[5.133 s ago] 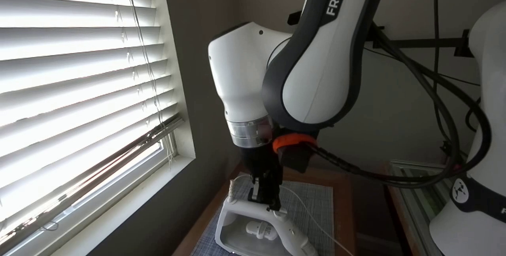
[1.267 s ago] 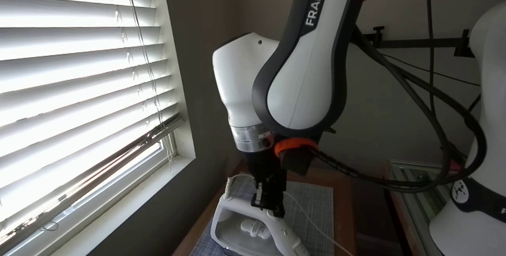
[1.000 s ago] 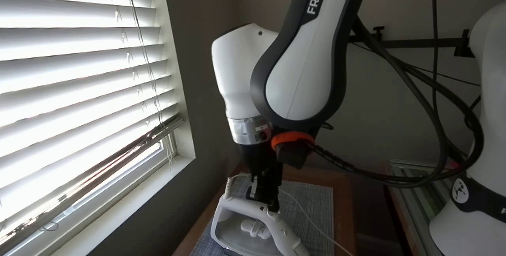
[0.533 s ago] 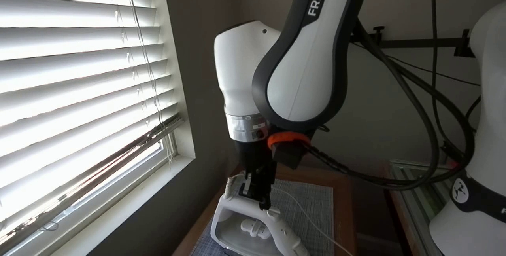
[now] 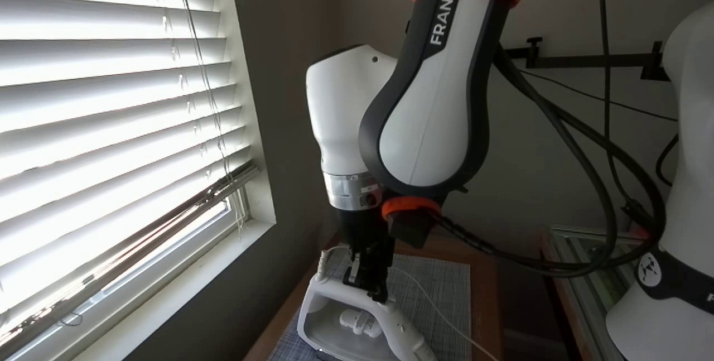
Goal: Turn the iron to the right and then press on the button of the iron
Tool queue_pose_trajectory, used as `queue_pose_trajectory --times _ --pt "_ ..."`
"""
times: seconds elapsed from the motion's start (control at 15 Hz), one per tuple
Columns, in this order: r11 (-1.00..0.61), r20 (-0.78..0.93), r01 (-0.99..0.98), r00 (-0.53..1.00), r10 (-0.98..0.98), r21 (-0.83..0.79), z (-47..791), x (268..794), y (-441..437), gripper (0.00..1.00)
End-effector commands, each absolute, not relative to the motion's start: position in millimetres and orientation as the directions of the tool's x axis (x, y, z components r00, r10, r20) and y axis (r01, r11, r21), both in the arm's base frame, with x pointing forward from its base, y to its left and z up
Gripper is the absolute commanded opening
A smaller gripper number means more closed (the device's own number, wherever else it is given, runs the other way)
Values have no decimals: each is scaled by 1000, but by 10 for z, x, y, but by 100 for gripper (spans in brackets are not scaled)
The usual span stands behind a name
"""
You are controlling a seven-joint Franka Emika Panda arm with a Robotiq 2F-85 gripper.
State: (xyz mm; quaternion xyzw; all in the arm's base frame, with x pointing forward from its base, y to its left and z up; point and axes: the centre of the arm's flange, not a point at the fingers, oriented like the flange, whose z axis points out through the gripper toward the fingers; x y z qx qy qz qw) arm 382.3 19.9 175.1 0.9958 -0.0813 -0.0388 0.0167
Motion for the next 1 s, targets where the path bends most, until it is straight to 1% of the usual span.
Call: queue_pose_trajectory --times 0.0,0.4,0.93 --pt "-985 -70 -168 983 -170 37 1717 3395 170 0" --pt "-985 -57 -169 984 -171 36 1675 3355 206 0" --pt "-987 -52 -158 986 -158 19 1407 3342 208 0"
